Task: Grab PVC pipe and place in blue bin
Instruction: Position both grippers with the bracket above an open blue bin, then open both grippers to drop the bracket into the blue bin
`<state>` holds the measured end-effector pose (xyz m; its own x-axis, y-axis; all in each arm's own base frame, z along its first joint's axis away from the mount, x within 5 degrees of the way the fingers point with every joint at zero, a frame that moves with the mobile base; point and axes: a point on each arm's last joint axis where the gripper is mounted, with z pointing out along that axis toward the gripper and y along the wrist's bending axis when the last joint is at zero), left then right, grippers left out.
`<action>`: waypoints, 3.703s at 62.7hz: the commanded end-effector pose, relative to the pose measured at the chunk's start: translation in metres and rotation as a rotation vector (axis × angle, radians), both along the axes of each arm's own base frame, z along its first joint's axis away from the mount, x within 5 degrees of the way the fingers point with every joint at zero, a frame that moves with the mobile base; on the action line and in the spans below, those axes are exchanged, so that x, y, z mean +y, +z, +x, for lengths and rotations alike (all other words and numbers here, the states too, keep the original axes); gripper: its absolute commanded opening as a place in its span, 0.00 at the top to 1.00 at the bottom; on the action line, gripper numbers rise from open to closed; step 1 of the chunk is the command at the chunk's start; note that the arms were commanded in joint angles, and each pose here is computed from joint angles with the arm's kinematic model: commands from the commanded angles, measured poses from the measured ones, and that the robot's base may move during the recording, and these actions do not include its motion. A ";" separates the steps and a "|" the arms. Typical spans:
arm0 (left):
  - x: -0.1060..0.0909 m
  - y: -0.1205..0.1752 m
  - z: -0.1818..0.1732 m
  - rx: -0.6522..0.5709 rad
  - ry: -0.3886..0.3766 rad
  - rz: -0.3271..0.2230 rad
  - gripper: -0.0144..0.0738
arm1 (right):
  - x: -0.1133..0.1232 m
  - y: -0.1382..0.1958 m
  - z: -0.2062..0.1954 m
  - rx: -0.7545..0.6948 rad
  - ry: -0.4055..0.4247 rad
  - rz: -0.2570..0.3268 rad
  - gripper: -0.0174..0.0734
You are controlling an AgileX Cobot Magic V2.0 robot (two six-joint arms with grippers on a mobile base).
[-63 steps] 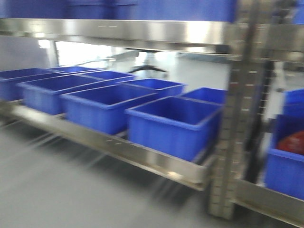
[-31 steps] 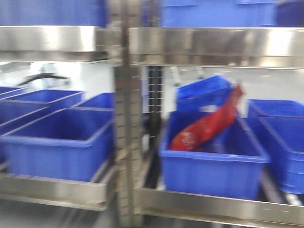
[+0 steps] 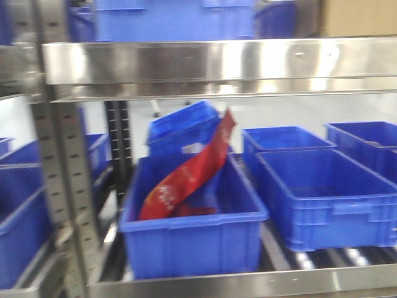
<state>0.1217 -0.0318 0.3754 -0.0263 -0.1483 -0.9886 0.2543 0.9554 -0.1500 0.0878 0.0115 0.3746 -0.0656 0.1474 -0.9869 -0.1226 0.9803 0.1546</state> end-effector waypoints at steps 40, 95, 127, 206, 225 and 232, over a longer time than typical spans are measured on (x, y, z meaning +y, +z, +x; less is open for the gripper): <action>0.000 0.004 -0.001 -0.030 -0.004 -0.013 0.96 | 0.000 0.003 -0.001 -0.036 0.004 -0.012 0.99; 0.000 0.004 -0.001 -0.030 -0.004 -0.013 0.96 | 0.000 0.003 -0.001 -0.036 0.004 -0.012 0.99; 0.000 0.004 -0.001 -0.030 -0.004 -0.013 0.96 | 0.002 0.010 -0.001 -0.117 0.027 0.030 0.99; -0.130 0.084 0.248 0.017 -0.150 0.112 0.93 | 0.150 0.066 0.275 0.119 0.273 0.019 0.95; -0.132 0.078 0.253 0.046 -0.151 0.122 0.52 | 0.153 0.060 0.280 0.168 0.274 0.028 0.52; -0.132 0.078 0.253 0.046 -0.151 0.122 0.47 | 0.153 0.060 0.280 0.168 0.274 0.028 0.50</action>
